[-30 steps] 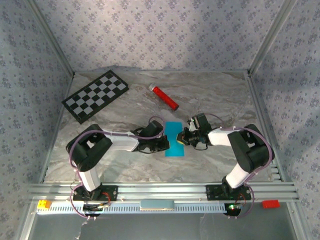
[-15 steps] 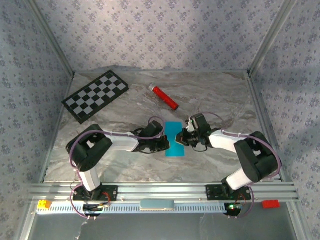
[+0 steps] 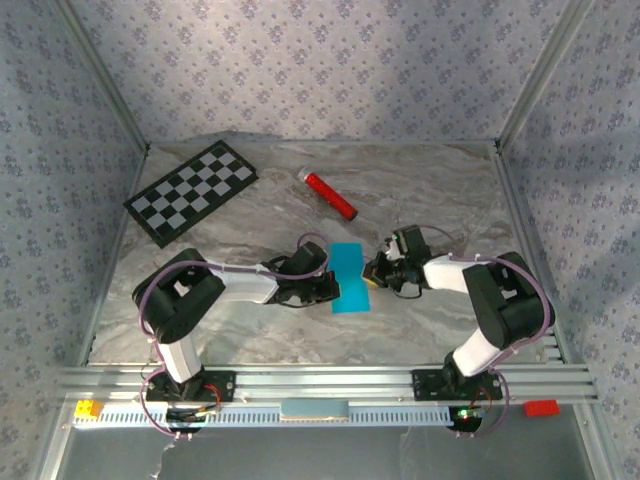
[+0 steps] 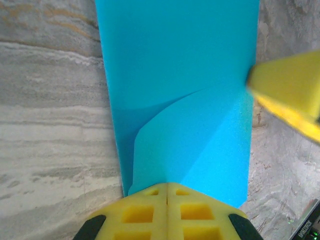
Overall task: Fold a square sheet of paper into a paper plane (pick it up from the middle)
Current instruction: Fold the triangle a second time at the center of the table, then turn over the paper at the center of the table.
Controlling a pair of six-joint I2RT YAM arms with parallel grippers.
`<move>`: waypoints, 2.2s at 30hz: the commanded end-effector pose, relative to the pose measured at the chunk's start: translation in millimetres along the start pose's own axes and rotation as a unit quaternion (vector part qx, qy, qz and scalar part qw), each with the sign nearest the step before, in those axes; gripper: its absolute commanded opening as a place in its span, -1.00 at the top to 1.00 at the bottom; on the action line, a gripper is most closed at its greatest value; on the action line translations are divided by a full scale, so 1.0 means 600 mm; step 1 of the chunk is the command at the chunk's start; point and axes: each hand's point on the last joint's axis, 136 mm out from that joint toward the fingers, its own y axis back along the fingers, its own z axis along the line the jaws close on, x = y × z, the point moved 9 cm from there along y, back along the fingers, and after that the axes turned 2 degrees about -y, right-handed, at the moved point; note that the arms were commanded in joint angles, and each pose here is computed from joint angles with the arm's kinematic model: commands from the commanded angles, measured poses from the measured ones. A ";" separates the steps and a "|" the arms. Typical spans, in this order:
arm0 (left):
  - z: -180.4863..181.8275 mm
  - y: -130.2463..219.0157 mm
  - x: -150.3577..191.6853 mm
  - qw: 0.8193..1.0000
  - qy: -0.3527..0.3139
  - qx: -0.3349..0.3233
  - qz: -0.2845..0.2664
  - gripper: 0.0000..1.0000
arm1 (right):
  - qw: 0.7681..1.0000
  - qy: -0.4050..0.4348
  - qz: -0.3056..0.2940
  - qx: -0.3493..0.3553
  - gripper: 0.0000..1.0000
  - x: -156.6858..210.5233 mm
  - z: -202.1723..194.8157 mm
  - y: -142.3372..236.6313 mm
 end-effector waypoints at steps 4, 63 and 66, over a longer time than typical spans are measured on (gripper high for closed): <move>0.025 -0.006 0.025 0.998 0.012 -0.051 0.028 1.00 | 1.000 -0.013 -0.011 -0.021 0.97 -0.030 -0.002 0.023; 0.001 -0.009 -0.013 0.995 -0.055 -0.077 0.038 0.98 | 0.999 0.040 0.026 0.004 0.08 0.081 0.055 0.012; 0.001 -0.009 -0.012 0.995 -0.056 -0.077 0.038 0.98 | 0.999 0.035 0.024 -0.010 0.08 0.072 0.055 0.011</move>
